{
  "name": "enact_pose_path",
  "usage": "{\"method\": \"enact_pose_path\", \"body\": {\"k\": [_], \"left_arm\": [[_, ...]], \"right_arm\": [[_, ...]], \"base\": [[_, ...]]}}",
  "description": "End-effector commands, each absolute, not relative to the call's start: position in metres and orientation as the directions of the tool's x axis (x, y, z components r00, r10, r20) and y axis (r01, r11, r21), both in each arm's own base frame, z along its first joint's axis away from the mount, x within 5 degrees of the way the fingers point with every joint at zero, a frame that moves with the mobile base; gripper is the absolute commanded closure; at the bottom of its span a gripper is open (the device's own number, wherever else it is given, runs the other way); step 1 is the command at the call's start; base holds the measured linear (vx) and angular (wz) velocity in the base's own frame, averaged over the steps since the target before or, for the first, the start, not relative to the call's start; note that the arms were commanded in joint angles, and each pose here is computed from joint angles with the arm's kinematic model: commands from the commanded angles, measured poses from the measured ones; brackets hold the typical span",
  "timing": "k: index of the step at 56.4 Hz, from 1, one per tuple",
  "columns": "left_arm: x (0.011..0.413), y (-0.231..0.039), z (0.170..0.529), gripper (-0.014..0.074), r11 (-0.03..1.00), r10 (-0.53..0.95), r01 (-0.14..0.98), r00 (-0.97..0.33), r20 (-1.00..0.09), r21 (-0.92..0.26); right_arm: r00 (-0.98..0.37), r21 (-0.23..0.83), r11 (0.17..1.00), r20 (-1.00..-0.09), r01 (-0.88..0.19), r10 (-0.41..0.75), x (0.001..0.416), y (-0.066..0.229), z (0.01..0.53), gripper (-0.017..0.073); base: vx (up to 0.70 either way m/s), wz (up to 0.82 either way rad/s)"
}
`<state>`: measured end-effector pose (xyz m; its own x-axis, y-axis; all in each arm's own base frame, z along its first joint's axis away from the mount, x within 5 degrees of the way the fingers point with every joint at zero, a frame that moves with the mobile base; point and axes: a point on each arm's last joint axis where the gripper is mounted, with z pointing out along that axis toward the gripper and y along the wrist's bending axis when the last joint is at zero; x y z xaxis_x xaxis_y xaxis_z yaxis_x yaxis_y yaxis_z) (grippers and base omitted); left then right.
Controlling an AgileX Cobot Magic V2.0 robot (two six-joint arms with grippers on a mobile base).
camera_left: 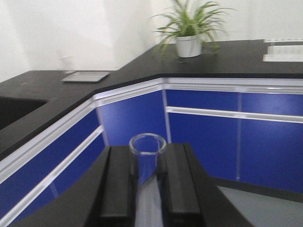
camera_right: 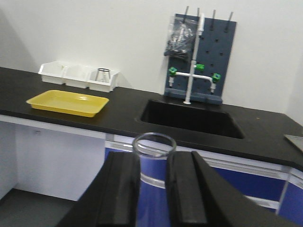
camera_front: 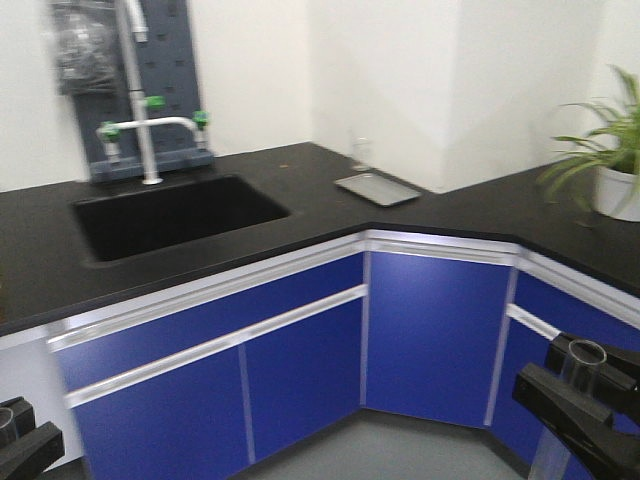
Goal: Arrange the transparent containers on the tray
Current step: 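Drive the base to the counter with the yellow tray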
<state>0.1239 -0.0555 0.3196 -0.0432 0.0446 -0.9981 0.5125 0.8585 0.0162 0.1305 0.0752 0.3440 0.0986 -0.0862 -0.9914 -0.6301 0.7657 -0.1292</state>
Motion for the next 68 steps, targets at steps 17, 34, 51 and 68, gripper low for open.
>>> {"method": "enact_pose_path", "body": {"k": [17, 34, 51, 68], "left_arm": [[0.1234, -0.0554, 0.3304, 0.0594, 0.86, 0.001, 0.509, -0.024, -1.0, -0.011], [0.1233, -0.0555, 0.3304, 0.0594, 0.86, 0.001, 0.51, -0.023, -1.0, -0.011], [0.1233, -0.0555, 0.3304, 0.0594, 0.86, 0.001, 0.51, -0.023, -1.0, -0.011], [0.1233, -0.0555, 0.3304, 0.0594, 0.86, 0.001, 0.51, -0.023, -1.0, -0.011]], "right_arm": [[0.13, -0.124, 0.76, -0.99, -0.637, -0.052, 0.1282, 0.0758, 0.3559, 0.0571], [0.13, -0.124, 0.761, -0.99, -0.637, -0.053, 0.1283, 0.0757, 0.3558, 0.0571], [0.13, -0.124, 0.761, -0.99, -0.637, -0.053, 0.1283, 0.0757, 0.3558, 0.0571], [0.13, -0.123, 0.761, -0.99, -0.637, -0.052, 0.1283, 0.0757, 0.3558, 0.0571]], "base": [[-0.08, 0.66], [0.06, 0.72], [0.19, 0.59], [0.3, 0.38]]}}
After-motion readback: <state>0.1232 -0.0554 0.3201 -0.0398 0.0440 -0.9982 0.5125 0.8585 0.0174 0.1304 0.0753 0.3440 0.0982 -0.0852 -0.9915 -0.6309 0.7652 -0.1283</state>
